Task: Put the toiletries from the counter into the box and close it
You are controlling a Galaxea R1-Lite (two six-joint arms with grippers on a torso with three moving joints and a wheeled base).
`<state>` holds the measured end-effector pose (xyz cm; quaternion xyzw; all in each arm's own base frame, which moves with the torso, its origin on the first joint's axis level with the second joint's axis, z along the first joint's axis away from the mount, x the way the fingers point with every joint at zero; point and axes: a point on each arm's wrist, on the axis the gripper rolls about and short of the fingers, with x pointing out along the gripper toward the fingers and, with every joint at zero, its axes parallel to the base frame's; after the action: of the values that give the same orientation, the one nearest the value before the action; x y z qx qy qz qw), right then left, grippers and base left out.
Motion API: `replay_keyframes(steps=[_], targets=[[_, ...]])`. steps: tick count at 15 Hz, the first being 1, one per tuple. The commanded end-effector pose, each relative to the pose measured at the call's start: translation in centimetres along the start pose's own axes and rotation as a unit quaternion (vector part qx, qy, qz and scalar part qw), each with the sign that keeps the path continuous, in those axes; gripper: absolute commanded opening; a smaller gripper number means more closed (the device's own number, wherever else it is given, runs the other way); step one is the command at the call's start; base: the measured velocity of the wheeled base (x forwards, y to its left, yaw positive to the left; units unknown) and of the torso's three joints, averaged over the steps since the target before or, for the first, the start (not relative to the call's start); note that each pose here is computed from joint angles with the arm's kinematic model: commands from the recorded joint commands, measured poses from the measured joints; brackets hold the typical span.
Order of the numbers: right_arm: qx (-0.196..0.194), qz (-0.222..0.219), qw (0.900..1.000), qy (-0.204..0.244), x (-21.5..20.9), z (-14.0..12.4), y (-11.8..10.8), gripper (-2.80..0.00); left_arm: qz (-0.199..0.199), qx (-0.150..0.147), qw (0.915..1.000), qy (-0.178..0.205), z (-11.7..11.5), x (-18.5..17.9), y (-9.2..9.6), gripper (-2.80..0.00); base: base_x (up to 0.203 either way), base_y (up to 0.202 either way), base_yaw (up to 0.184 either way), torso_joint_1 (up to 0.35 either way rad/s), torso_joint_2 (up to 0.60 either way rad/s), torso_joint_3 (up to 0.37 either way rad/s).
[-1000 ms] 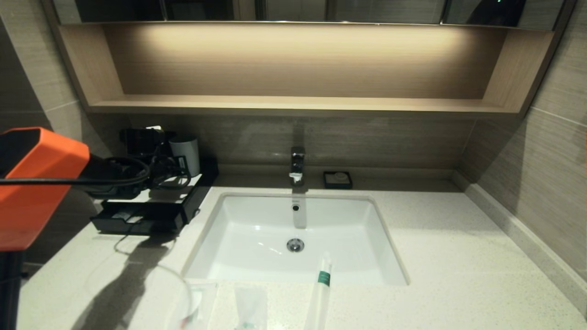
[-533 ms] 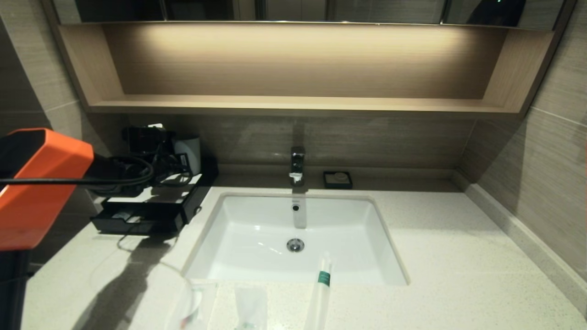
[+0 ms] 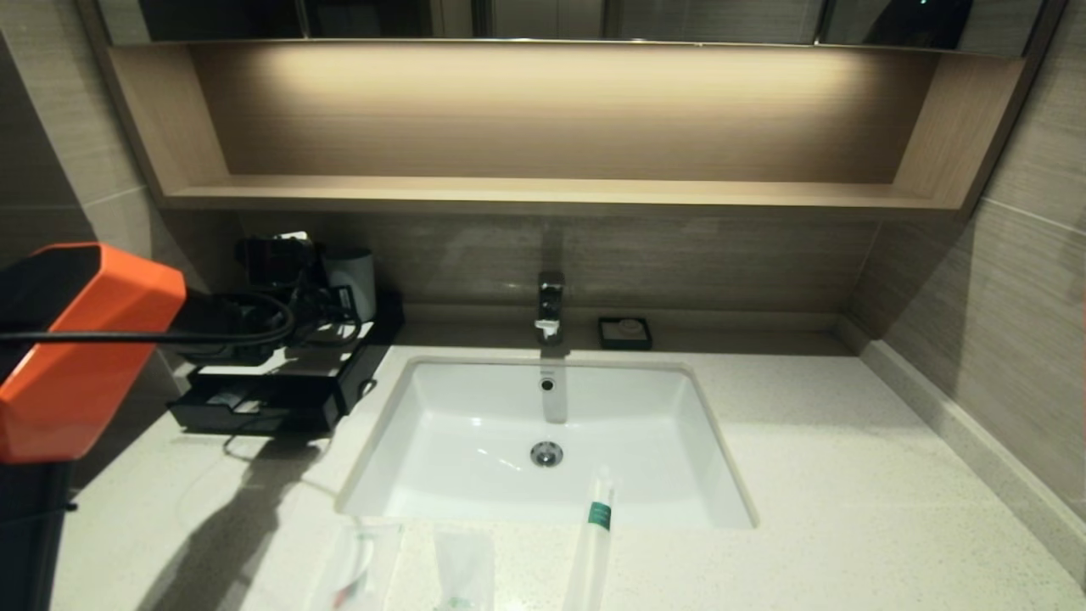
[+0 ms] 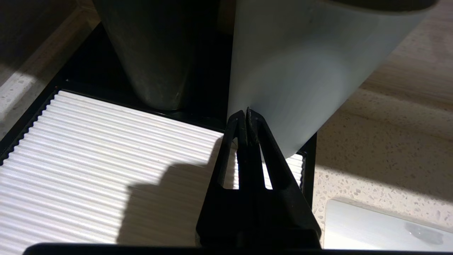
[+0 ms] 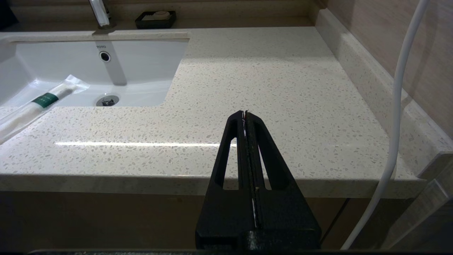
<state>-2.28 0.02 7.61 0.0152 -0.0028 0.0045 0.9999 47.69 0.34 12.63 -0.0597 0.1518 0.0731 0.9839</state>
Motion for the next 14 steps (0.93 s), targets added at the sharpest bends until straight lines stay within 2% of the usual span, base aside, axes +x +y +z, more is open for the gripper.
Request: replay_keyframes(steps=[1, 14], targets=[[0.000, 0.000, 1.000, 0.001, 0.0, 0.0, 0.0, -2.80, 0.001, 0.000, 1.0000, 0.003, -0.4, 0.4, 0.0, -2.80, 0.000, 0.000, 0.000, 0.000, 0.00, 0.000], [0.000, 0.000, 1.000, 0.001, 0.0, 0.0, 0.0, -2.80, 0.002, 0.001, 1.0000, 0.008, -1.4, 1.5, 0.1, -2.80, 0.000, 0.000, 0.000, 0.000, 0.00, 0.000]])
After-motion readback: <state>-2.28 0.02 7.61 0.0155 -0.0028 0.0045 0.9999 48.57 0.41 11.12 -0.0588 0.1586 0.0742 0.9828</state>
